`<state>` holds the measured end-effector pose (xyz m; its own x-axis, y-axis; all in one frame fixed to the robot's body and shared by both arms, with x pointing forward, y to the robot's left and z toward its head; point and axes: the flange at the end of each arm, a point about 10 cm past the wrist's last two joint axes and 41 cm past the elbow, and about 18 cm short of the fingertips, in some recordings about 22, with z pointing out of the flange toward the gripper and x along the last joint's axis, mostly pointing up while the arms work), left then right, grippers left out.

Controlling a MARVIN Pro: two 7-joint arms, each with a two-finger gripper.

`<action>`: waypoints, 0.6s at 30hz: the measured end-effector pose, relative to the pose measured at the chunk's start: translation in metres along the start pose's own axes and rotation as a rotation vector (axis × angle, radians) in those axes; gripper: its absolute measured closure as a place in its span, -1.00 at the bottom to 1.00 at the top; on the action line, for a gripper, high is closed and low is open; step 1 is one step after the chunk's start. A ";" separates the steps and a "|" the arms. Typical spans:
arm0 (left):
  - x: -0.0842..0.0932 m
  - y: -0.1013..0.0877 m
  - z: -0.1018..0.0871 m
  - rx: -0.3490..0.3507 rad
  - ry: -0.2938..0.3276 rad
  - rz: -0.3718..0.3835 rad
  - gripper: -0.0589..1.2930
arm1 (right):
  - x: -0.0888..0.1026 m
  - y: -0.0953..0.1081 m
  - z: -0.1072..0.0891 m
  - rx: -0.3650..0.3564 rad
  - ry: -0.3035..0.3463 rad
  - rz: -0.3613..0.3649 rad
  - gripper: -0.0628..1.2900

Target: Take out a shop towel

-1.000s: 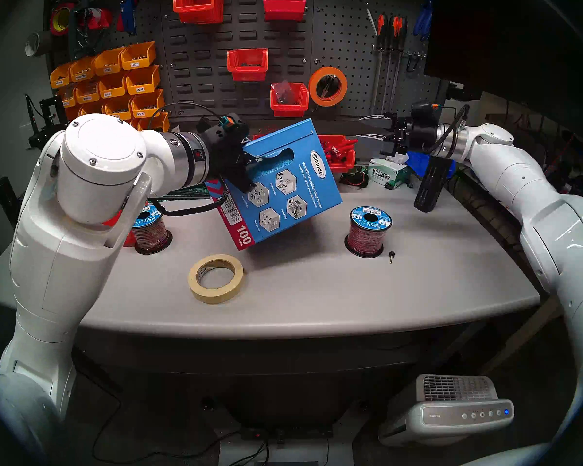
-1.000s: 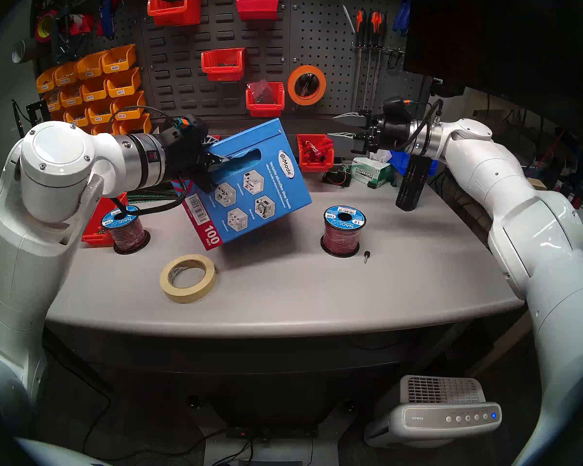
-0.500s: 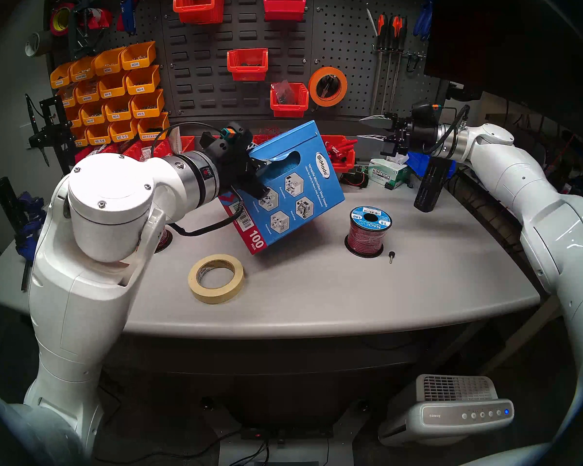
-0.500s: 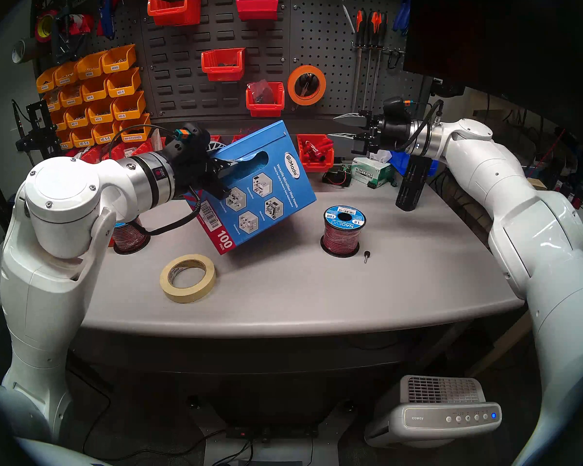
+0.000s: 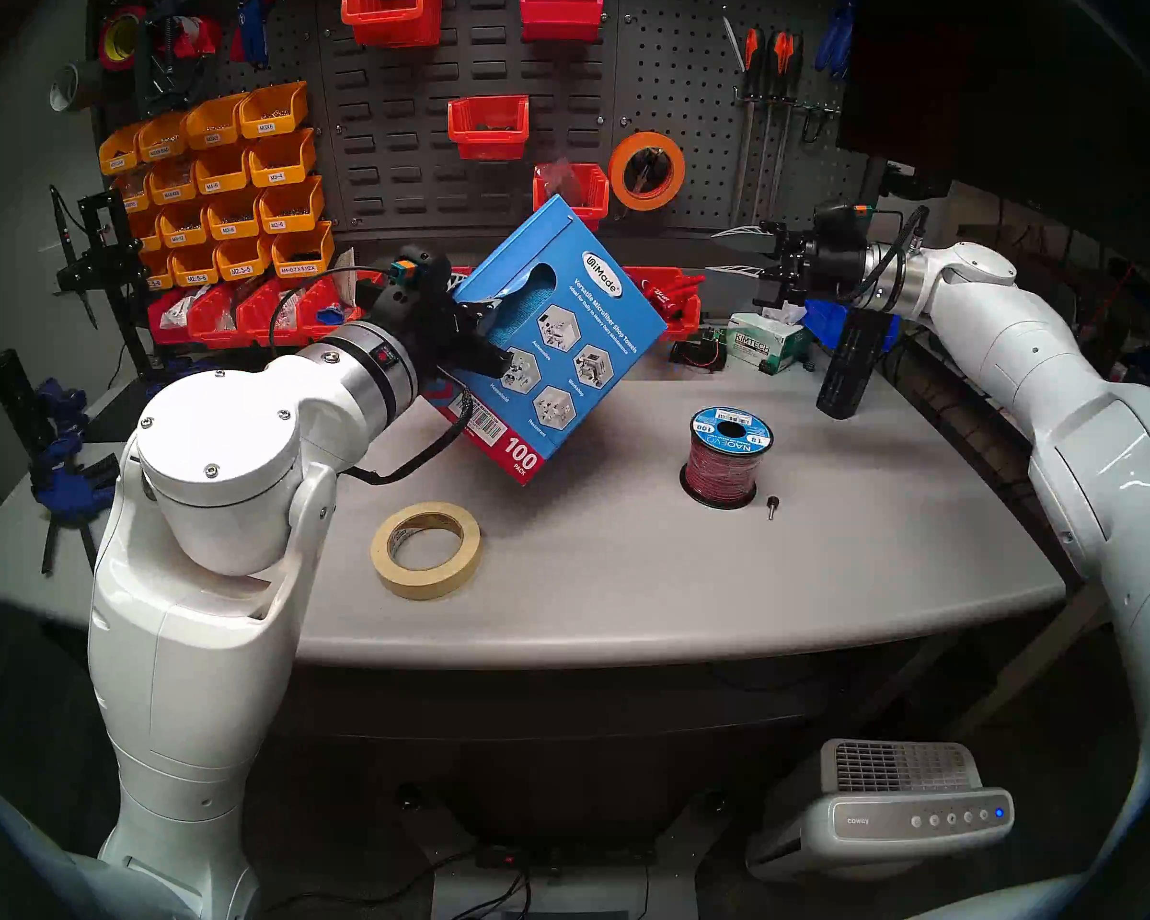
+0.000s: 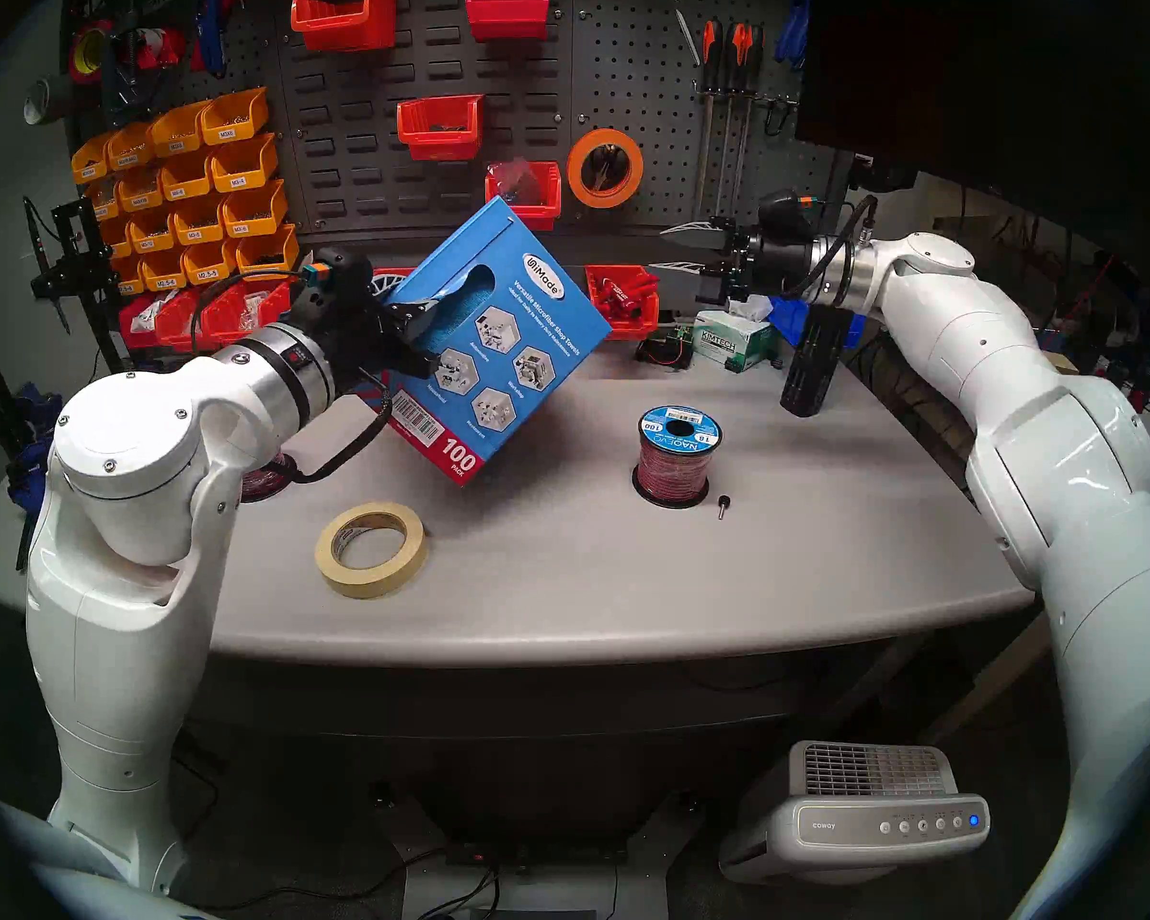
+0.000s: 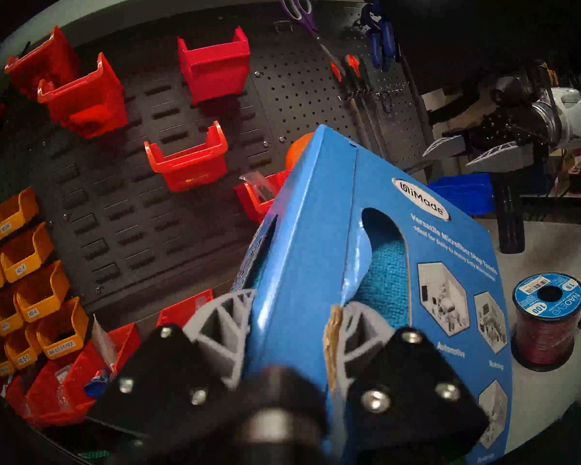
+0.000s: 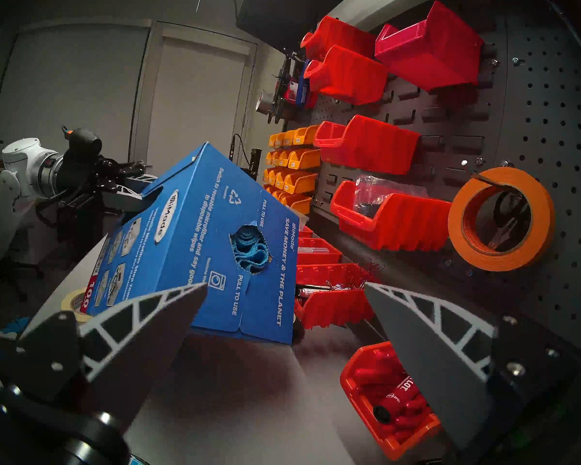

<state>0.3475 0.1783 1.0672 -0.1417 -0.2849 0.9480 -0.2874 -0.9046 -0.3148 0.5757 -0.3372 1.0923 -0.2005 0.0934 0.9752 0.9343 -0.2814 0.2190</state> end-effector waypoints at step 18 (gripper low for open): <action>-0.041 0.027 -0.017 0.135 0.031 -0.282 0.41 | -0.002 -0.001 0.012 0.021 -0.007 0.010 -0.90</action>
<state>0.3298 0.1710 1.0192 -0.1038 -0.0084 0.9946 -0.1911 -0.9812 -0.0282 0.5787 -0.3256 1.0895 -0.1893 0.0971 0.9771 0.9422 -0.2623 0.2086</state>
